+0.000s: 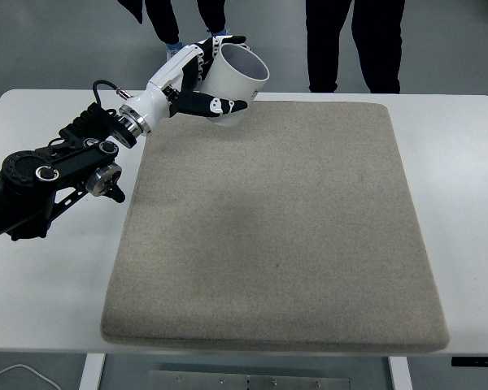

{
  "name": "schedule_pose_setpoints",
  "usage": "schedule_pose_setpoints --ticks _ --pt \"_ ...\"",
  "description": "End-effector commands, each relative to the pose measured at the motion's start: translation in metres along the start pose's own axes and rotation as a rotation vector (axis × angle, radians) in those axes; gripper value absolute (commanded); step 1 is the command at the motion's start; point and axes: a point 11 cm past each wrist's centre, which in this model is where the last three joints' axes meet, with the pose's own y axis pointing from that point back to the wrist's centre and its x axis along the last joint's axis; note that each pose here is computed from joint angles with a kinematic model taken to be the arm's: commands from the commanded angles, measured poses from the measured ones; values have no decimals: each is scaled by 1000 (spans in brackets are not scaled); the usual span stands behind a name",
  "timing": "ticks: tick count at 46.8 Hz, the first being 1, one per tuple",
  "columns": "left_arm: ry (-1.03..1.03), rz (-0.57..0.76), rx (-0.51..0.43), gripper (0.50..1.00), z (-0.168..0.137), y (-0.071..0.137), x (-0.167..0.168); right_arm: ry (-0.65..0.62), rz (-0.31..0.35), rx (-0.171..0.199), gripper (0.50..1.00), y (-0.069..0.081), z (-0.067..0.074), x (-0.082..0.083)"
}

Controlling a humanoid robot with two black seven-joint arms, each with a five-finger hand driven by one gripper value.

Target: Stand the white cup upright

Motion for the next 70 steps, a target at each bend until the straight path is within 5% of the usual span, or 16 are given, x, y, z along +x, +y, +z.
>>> schedule_pose_setpoints --ticks 1,40,70 --pt "17 23 16 523 -10 8 1 0 0 0 930 0 0 0" --pt "165 180 41 518 -41 38 7 0 0 0 930 0 0 0" --pt "154 99 81 512 -61 61 -22 0 0 0 930 0 0 0"
